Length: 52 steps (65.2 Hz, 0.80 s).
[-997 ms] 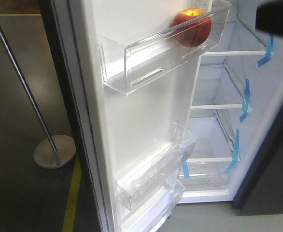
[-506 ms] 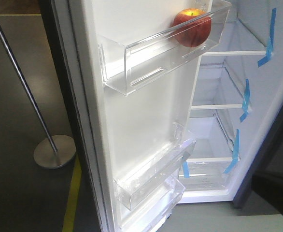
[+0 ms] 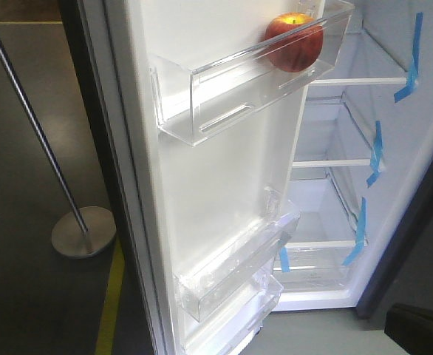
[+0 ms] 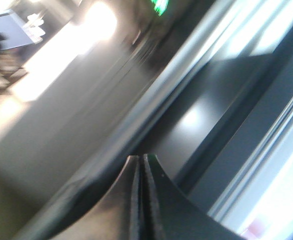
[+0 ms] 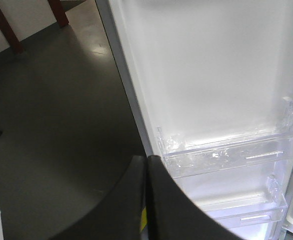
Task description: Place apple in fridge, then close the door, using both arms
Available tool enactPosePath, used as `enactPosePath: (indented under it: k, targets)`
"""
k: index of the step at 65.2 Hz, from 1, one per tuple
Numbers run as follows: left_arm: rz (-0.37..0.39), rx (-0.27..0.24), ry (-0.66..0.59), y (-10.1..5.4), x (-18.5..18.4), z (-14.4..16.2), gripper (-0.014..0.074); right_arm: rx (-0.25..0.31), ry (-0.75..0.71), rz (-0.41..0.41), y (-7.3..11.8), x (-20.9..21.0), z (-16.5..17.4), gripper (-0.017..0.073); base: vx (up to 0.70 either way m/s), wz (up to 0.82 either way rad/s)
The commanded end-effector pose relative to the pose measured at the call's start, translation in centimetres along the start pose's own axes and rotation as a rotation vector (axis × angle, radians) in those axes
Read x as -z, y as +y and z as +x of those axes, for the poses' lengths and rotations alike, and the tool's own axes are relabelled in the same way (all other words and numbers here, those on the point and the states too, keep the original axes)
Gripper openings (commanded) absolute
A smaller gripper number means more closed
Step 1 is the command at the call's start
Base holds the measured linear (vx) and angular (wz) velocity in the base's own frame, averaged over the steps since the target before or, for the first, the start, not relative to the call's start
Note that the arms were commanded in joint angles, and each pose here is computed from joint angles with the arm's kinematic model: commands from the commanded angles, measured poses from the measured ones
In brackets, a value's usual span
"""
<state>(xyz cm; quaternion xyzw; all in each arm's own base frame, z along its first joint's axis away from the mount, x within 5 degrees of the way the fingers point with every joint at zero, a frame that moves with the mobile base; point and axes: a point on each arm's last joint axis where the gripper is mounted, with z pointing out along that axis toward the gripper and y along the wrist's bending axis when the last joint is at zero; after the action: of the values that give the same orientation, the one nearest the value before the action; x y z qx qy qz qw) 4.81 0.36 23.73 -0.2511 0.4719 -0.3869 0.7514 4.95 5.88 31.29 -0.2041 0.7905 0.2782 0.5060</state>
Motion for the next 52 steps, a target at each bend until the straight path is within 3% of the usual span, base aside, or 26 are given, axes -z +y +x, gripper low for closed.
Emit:
enactPosePath:
  k: [1, 6, 10, 15, 23, 29, 44, 46, 52]
  targets:
    - [0.135, 0.097, -0.094, -1.3, 0.2, -1.0, -0.0008, -0.02, -0.067, 0.005, 0.1, 0.2, -1.1, -0.0003, 0.0, 0.0]
    - [0.183, 0.042, -0.066, -2.7, -0.1, -1.4, -0.0008, -0.02, -0.067, 0.005, 0.1, 0.2, -1.1, -0.0003, 0.0, 0.0]
    - [0.208, -0.048, -0.03, -4.3, -0.7, -2.0, -0.0007, -0.02, -0.067, 0.005, 0.1, 0.2, -1.2, -0.0003, 0.0, 0.0]
    - [0.21, -0.165, 0.007, -6.3, -1.7, -2.9, -0.0006, -0.02, -0.067, 0.005, 0.1, 0.2, -1.2, -0.0003, 0.0, 0.0]
    - [0.194, -0.275, 0.049, -9.1, -4.7, -4.4, -0.0006, -0.02, -0.067, 0.005, 0.1, 0.2, -1.2, -0.0003, 0.0, 0.0]
    - [0.182, -0.292, 0.069, -10.7, -7.7, -5.3, -0.0002, -0.02, -0.067, 0.005, 0.1, 0.2, -1.2, -0.0003, 0.0, 0.0]
    - [0.156, -0.283, 0.108, -12.8, -16.6, -5.9, 0.0071, -0.016, -0.063, 0.009, 0.1, 0.2, -1.1, -0.0003, 0.0, 0.0]
    - [0.154, -0.271, 0.111, -13.1, -17.9, -5.9, 0.0092, -0.016, -0.062, 0.007, 0.1, 0.2, -1.1, -0.0003, 0.0, 0.0]
    - [0.138, -0.167, 0.128, -13.3, -21.4, -5.8, 0.0163, -0.018, -0.063, 0.005, 0.1, 0.2, -1.1, -0.0003, 0.0, 0.0]
